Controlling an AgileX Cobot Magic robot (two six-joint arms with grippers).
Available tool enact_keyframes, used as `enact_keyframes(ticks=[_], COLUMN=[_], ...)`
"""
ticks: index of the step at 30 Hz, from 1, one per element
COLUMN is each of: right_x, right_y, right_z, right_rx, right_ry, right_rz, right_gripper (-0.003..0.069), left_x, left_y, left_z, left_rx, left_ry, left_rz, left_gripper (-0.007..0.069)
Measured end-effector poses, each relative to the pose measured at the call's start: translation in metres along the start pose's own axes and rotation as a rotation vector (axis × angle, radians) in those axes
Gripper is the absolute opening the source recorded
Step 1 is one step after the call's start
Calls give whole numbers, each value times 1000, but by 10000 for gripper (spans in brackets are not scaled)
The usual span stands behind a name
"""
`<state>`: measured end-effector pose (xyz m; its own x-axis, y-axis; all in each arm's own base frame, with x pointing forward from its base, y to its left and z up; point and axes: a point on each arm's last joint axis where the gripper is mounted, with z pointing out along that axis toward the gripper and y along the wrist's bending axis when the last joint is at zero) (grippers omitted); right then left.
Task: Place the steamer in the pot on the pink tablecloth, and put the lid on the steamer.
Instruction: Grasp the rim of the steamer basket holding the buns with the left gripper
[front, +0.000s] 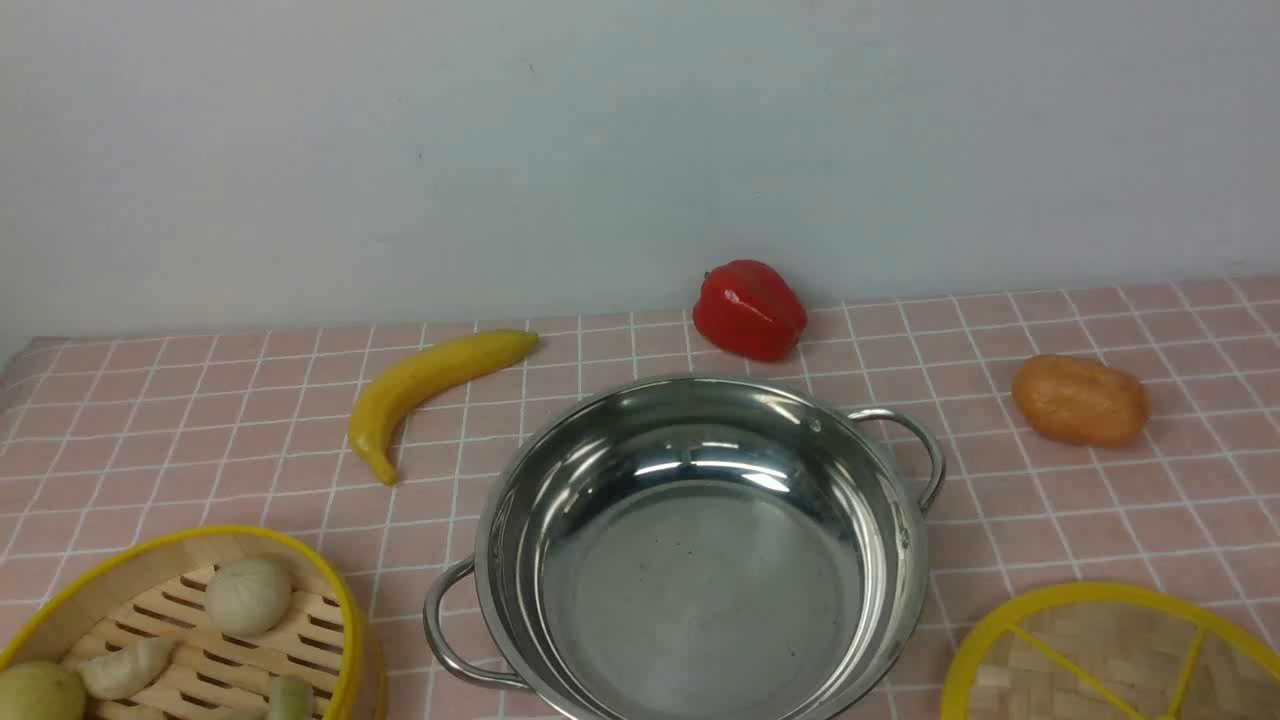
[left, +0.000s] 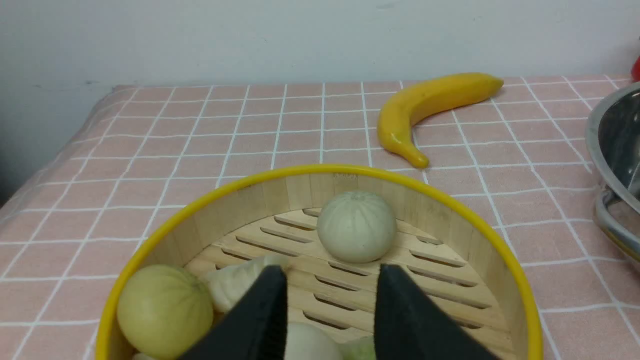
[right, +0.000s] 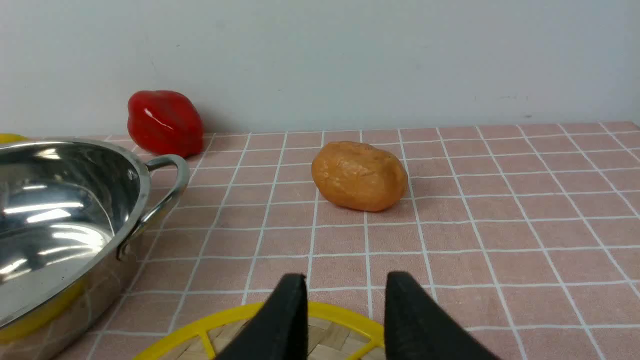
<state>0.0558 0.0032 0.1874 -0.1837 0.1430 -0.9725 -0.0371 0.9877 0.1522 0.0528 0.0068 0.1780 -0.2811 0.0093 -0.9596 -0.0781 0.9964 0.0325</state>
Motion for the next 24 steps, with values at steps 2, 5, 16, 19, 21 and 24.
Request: enact_keyframes(ticks=[2, 5, 16, 19, 21, 24], right_x=[0, 0, 0, 0, 0, 0], right_y=[0, 0, 0, 0, 0, 0], right_z=[0, 0, 0, 0, 0, 0], right_rx=[0, 0, 0, 0, 0, 0], right_ry=[0, 0, 0, 0, 0, 0], right_rz=[0, 0, 0, 0, 0, 0], right_gripper=[240, 240, 240, 240, 240, 240], left_x=[0, 0, 0, 0, 0, 0], left_y=[0, 0, 0, 0, 0, 0], left_z=[0, 0, 0, 0, 0, 0], left_rx=[0, 0, 0, 0, 0, -3], left_ry=[0, 0, 0, 0, 0, 0], left_rz=[0, 0, 0, 0, 0, 8], left_gripper=[243, 243, 243, 243, 243, 243])
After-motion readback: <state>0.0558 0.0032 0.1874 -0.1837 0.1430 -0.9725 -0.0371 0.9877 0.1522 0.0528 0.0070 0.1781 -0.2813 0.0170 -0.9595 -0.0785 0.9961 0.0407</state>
